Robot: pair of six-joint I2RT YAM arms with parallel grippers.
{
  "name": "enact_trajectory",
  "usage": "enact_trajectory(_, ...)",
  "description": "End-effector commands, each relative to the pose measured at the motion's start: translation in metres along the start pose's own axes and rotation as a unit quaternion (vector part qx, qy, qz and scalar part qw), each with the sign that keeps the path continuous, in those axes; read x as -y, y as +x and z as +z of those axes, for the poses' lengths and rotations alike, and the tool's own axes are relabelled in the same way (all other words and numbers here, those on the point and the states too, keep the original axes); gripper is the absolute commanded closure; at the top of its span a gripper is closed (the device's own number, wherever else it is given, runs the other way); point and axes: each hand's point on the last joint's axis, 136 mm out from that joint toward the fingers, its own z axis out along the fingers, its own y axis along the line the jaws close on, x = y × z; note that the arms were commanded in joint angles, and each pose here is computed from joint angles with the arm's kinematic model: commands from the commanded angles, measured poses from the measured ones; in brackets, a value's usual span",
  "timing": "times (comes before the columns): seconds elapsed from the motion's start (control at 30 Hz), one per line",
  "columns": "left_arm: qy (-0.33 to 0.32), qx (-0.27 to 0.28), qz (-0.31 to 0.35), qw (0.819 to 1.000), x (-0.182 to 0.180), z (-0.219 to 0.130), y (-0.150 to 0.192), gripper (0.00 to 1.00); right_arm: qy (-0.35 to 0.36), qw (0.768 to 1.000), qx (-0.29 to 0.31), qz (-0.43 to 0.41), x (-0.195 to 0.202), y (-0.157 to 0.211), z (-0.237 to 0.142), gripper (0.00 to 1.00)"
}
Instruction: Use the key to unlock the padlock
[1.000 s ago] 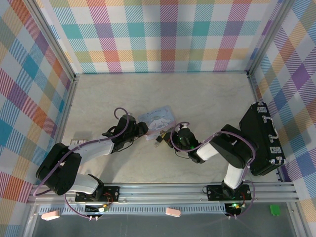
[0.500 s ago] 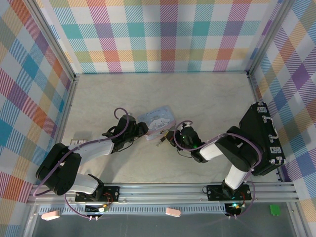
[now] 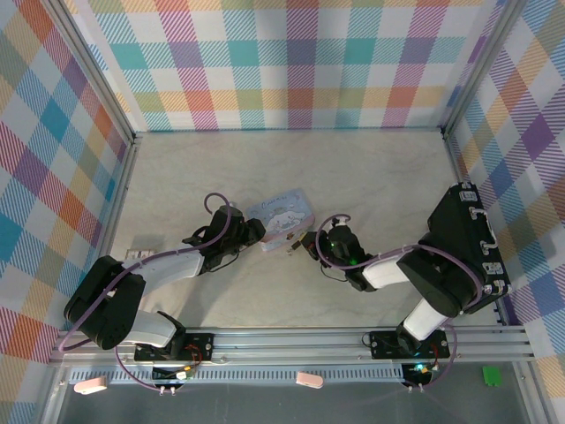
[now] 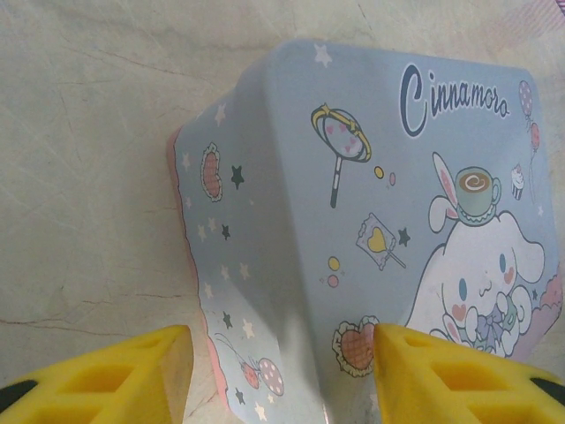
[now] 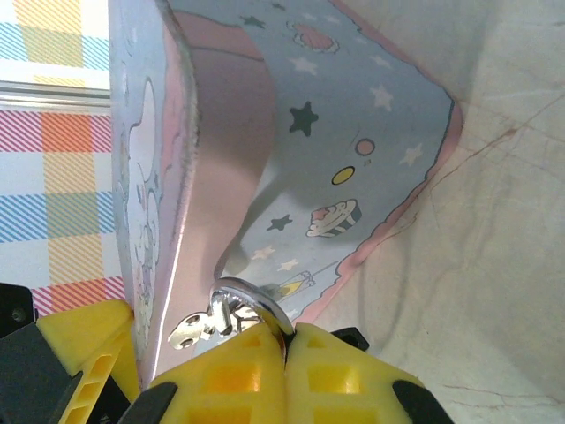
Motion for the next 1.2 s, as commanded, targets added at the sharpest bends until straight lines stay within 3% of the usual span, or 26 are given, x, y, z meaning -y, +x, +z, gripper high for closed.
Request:
enact_trajectory(0.0,-0.077,-0.033,0.004,0.996,-0.039,-0.002,0.021,0.46,0.0,1.0,0.017,-0.016,-0.002,-0.008,-0.007,1.0)
enact_trajectory(0.33,-0.078,-0.017,0.005,0.997,-0.048,-0.015,0.004,0.43,0.06,0.991,0.03,-0.119,0.001,-0.033,-0.059,1.0)
enact_trajectory(0.67,-0.069,0.056,0.037,0.995,-0.058,-0.056,-0.037,0.39,0.195,0.945,0.047,-0.259,0.017,-0.068,-0.129,1.0)
enact_trajectory(0.93,-0.103,0.134,0.093,0.981,-0.078,-0.1,-0.055,0.36,0.283,0.916,0.039,-0.281,0.041,-0.081,-0.145,1.0)
enact_trajectory(1.17,-0.088,0.181,0.1,0.974,-0.089,-0.122,-0.048,0.33,0.328,0.898,0.008,-0.294,0.054,-0.084,-0.132,1.0)
